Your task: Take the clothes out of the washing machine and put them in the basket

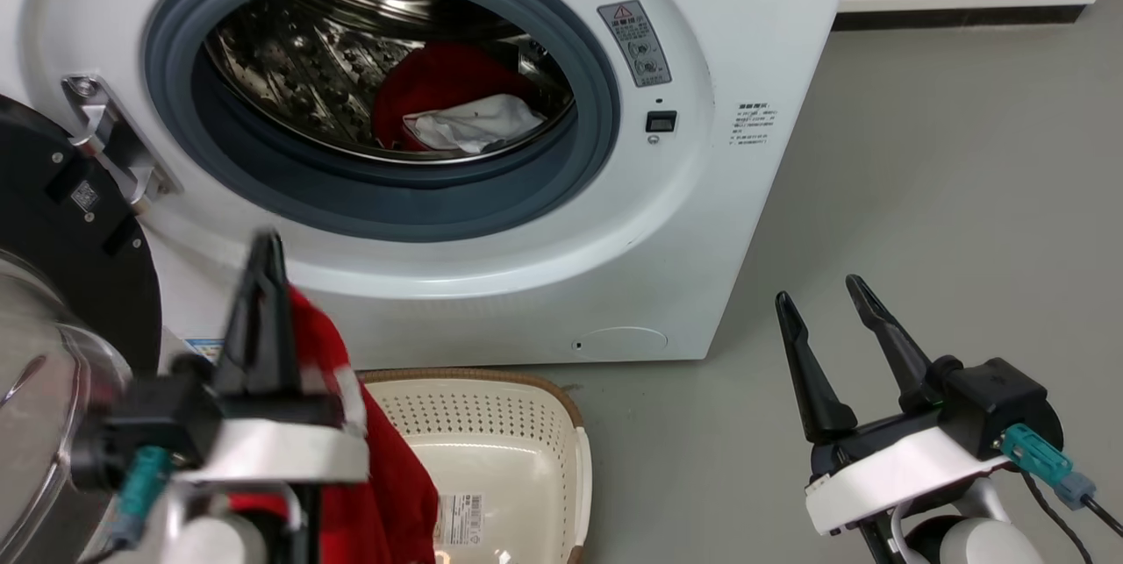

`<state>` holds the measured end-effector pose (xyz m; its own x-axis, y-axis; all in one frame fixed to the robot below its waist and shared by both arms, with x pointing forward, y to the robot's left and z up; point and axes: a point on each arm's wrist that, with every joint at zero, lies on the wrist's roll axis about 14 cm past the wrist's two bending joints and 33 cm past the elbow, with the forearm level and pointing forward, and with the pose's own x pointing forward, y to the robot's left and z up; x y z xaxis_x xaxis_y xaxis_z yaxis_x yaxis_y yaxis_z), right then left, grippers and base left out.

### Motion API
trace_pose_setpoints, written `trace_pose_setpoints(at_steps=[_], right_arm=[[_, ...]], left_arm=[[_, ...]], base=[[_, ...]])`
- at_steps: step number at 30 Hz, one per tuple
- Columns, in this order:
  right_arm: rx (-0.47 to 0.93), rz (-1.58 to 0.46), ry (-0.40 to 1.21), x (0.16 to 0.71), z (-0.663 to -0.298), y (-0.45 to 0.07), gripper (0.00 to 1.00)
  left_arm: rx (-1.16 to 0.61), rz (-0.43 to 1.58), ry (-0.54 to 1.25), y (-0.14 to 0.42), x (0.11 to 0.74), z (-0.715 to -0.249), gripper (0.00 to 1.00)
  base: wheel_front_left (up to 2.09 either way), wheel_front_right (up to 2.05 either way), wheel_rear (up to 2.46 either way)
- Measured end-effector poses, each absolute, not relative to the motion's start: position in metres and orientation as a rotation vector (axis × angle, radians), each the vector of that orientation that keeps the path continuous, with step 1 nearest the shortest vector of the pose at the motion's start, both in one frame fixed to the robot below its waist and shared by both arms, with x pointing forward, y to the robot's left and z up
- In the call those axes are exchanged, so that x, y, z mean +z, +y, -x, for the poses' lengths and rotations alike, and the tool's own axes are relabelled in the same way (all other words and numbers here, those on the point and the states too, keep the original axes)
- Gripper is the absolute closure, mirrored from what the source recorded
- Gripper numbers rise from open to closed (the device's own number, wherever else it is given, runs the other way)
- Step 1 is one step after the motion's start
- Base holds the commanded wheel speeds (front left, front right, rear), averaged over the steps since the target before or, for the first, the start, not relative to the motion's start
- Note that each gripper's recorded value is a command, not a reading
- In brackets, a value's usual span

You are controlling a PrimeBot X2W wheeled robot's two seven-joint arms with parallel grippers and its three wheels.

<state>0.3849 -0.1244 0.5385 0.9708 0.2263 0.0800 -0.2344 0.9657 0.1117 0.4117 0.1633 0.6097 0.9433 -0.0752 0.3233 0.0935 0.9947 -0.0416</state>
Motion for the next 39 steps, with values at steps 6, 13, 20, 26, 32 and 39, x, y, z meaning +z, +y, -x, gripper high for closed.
trace_pose_setpoints(at_steps=[6, 13, 20, 26, 32, 39], right_arm=[[0.235, -0.124, -0.032, 0.526, -0.394, -0.123, 0.0], [0.234, -0.109, 0.016, 0.507, -0.414, -0.123, 0.0], [0.238, -0.099, 0.068, 0.478, -0.44, -0.122, 0.0], [0.236, -0.113, 0.124, 0.444, -0.458, -0.122, 0.0], [0.218, -0.12, 0.199, 0.402, -0.468, -0.128, 0.0], [0.209, -0.122, 0.25, 0.367, -0.474, -0.131, 0.0]], left_arm=[[-0.063, 0.134, -0.023, 0.151, 0.499, -0.407, 1.0], [-0.066, 0.195, 0.327, 0.136, 0.379, -0.402, 1.0], [-0.082, 0.143, 0.579, 0.128, 0.297, -0.414, 1.0], [-0.035, 0.136, 0.759, 0.128, 0.238, -0.415, 1.0], [-0.013, 0.114, 0.886, 0.125, 0.191, -0.41, 1.0], [-0.004, 0.07, 1.015, 0.13, 0.147, -0.392, 0.44]], base=[[0.0, 0.0, 0.0], [0.0, 0.0, 0.0], [0.0, 0.0, 0.0], [0.0, 0.0, 0.0], [0.0, 0.0, 0.0], [0.0, 0.0, 0.0]])
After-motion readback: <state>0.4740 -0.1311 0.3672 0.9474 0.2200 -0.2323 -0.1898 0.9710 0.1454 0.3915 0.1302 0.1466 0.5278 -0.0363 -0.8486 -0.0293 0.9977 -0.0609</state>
